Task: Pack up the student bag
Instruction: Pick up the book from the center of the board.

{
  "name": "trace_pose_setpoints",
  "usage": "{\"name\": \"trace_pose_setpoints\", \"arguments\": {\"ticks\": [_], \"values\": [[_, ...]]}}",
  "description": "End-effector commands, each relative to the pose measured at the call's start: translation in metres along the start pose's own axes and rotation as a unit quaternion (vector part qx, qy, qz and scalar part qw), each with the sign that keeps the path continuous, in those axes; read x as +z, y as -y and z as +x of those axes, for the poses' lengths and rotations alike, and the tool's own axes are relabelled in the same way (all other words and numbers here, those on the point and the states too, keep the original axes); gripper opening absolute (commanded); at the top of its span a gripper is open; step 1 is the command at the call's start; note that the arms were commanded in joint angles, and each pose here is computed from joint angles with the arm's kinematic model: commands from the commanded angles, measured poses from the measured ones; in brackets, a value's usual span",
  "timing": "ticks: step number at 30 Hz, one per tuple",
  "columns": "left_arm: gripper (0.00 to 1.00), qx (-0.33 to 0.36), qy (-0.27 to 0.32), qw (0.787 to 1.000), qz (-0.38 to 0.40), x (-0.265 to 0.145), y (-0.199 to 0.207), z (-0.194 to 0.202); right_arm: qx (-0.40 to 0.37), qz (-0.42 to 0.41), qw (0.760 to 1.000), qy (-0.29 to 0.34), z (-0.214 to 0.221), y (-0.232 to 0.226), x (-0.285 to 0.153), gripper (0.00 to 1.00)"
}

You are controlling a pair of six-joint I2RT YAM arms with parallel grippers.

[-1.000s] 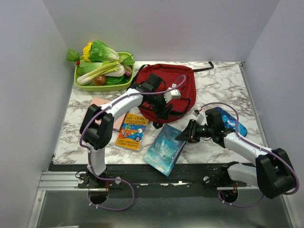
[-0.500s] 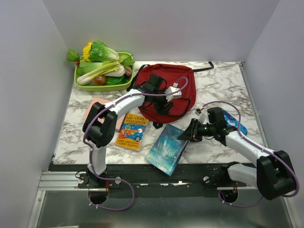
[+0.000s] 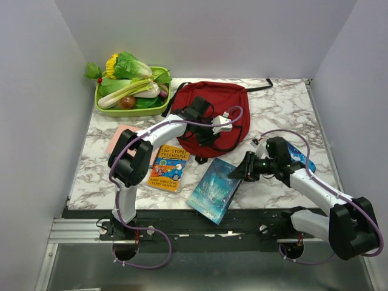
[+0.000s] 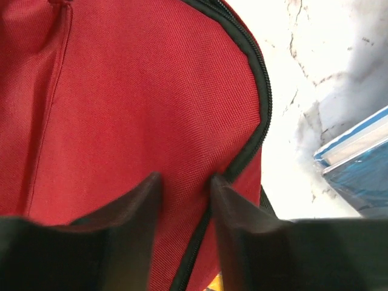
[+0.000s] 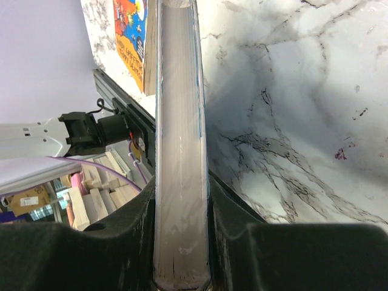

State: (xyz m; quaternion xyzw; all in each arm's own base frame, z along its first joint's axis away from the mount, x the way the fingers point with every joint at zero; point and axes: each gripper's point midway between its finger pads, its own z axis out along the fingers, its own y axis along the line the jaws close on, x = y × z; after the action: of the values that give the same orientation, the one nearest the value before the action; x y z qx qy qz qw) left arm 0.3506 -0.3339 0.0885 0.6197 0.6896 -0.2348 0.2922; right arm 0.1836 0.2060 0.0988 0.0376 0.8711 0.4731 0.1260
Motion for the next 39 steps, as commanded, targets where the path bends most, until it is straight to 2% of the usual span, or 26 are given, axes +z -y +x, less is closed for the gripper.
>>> {"name": "trace_pose_setpoints", "arguments": {"ticks": [1, 2, 3, 9, 14, 20, 27, 34, 37, 39], "values": [[0.22, 0.027, 0.003, 1.0, 0.011, 0.01, -0.004, -0.003, -0.017, -0.002, 0.999, 0.033, -0.018, -0.014, -0.007, 0.01], [0.09, 0.02, 0.005, 1.0, 0.012, 0.009, -0.005, -0.006, -0.017, -0.001, 0.999, 0.035, -0.019, -0.015, -0.008, 0.01], [0.0, 0.02, 0.007, 1.0, 0.013, 0.008, -0.005, -0.008, -0.018, 0.0, 0.999, 0.039, -0.02, -0.016, -0.009, 0.01], [0.0, -0.004, 0.054, 0.998, -0.008, -0.016, -0.012, -0.05, -0.019, -0.007, 0.999, 0.047, -0.024, -0.023, -0.014, 0.01], [0.0, -0.025, 0.117, 0.992, -0.04, -0.048, -0.027, -0.101, -0.012, -0.025, 0.998, 0.054, -0.027, -0.028, -0.022, 0.01], [0.0, -0.067, 0.159, 0.983, -0.058, -0.074, -0.042, -0.132, -0.003, -0.041, 0.997, 0.068, -0.03, -0.029, -0.033, 0.01], [0.0, -0.07, 0.158, 0.983, -0.066, -0.081, -0.041, -0.129, 0.012, -0.049, 0.995, 0.086, -0.028, -0.024, -0.04, 0.01], [0.0, -0.082, 0.167, 0.981, -0.061, -0.08, -0.037, -0.128, 0.025, -0.125, 0.985, 0.113, -0.042, -0.041, -0.065, 0.01], [0.0, -0.082, 0.161, 0.982, -0.061, -0.077, -0.036, -0.124, 0.022, -0.158, 0.981, 0.106, -0.043, -0.051, -0.066, 0.01], [0.0, -0.082, 0.157, 0.982, -0.06, -0.075, -0.035, -0.12, 0.037, -0.16, 0.98, 0.115, -0.048, -0.049, -0.069, 0.01]]}}
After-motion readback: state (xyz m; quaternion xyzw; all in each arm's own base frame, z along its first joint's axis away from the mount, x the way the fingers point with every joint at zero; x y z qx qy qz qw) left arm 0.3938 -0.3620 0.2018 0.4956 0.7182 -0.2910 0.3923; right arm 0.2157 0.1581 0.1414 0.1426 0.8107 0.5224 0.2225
